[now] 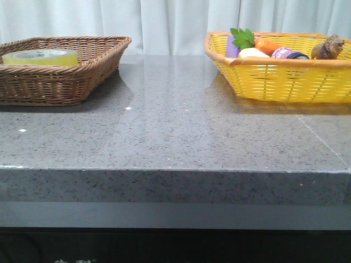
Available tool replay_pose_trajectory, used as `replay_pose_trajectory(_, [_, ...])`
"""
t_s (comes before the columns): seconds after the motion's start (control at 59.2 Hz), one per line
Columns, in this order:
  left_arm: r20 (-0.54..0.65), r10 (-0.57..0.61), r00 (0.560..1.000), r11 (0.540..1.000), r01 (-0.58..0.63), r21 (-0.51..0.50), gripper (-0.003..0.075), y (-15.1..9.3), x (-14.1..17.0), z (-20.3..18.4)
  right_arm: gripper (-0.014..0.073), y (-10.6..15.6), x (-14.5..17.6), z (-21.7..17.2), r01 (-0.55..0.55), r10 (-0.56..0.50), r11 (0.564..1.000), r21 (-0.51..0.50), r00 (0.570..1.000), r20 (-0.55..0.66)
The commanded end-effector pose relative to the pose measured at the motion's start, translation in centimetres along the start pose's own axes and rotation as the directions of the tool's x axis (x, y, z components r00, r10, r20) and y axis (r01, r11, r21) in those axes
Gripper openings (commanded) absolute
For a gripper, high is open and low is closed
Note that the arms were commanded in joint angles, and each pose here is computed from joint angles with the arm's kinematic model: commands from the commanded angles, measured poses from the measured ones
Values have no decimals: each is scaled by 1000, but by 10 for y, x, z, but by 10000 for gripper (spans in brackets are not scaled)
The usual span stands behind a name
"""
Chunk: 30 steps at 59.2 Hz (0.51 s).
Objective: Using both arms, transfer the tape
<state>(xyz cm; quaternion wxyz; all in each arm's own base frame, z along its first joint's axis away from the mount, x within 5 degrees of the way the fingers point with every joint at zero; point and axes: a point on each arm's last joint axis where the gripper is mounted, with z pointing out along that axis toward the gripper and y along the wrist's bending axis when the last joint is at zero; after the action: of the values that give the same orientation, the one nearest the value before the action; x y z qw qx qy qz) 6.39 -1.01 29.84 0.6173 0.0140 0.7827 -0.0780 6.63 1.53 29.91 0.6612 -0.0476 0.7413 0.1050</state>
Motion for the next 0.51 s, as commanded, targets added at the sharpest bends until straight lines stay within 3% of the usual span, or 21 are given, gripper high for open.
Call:
replay_pose_trajectory(0.0, [136,-14,991,1000,11,21,-20,-2,-11,-10,-90,1,-16,-2,7,-7,1000,0,995,102])
replay_pose_trajectory(0.49, [146,-13,989,1000,10,22,-20,-2,-9,-12,-90,1,-16,-2,7,-7,1000,0,995,102])
